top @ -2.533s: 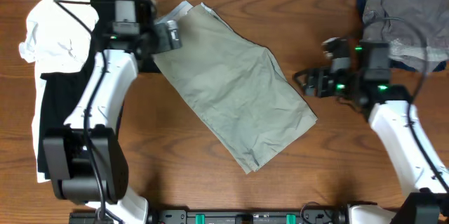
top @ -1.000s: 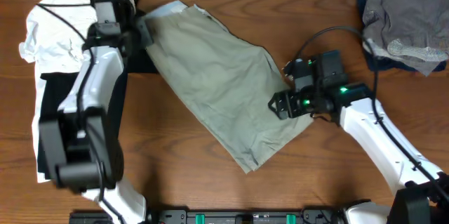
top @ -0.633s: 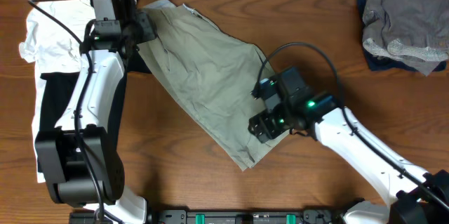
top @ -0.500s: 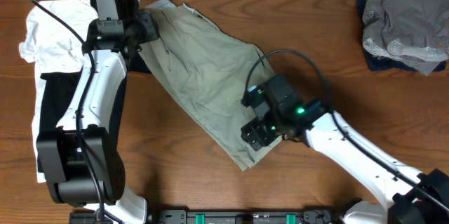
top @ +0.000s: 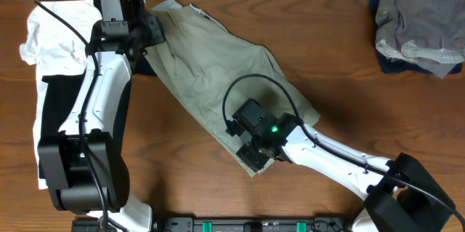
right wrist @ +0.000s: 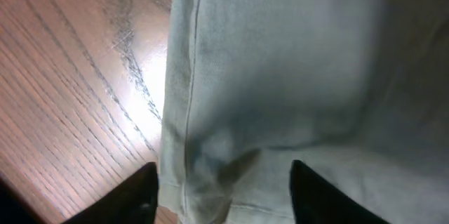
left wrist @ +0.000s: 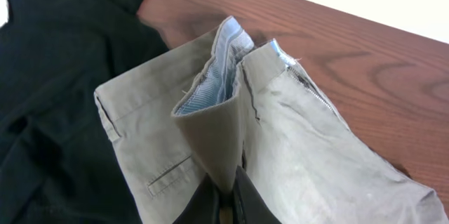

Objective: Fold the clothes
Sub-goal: 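Move the right gripper to the shorts' lower hem and grasp it, then lift the shorts with both grippers and stretch them apart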

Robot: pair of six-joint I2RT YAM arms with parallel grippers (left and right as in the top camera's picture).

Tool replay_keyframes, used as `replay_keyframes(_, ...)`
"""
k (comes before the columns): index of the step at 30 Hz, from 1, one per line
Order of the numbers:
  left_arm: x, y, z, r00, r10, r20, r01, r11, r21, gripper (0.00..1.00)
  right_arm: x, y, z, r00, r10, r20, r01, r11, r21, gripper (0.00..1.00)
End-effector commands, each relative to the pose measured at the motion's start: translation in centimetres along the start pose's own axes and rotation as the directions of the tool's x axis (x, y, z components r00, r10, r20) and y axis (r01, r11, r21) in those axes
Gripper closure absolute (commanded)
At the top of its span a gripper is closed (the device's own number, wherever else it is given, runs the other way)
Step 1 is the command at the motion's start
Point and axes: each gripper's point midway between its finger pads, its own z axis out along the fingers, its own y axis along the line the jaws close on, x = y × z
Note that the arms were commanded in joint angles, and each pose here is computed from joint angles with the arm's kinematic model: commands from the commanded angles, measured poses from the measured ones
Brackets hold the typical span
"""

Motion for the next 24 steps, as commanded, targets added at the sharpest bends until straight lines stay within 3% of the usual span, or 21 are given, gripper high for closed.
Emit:
replay_keyframes(1, -0.1, 0.1, 0.1, 1.0, -0.007, -0.005, 0.007, 1.0, -0.007, 0.94, 0.3, 0.5, 0.8, 0.999, -0.021, -0.028, 0.021, 1.0, 0.003, 0.48)
replay_keyframes(9, 0.3, 0.3, 0.1, 1.0, -0.01, -0.02, 0.009, 1.0, -0.014, 0.94, 1.4, 0.5, 1.8, 0.996, -0.002, -0.087, 0.003, 1.0, 0.005, 0.92)
replay_keyframes(11, 0.3, 0.3, 0.0, 1.0, -0.009, -0.019, 0.009, 1.0, -0.014, 0.94, 1.4, 0.4, 1.8, 0.996, 0.017, -0.084, -0.017, 1.0, 0.01, 0.99)
replay_keyframes(18, -1.4, -0.4, -2.0, 0.999, -0.001, 0.04, 0.001, 1.0, 0.001, 0.94, -1.6, -3.7, -2.3, 0.98, 0.193, 0.039, -0.195, 0.98, 0.041, 0.99)
replay_keyframes(24, -4.7, -2.2, -8.1, 0.983, 0.017, 0.181, -0.024, 0.999, 0.035, 0.94, -5.5, -12.4, -13.0, 0.903, 0.307, 0.302, -0.353, 0.929, 0.11, 0.99)
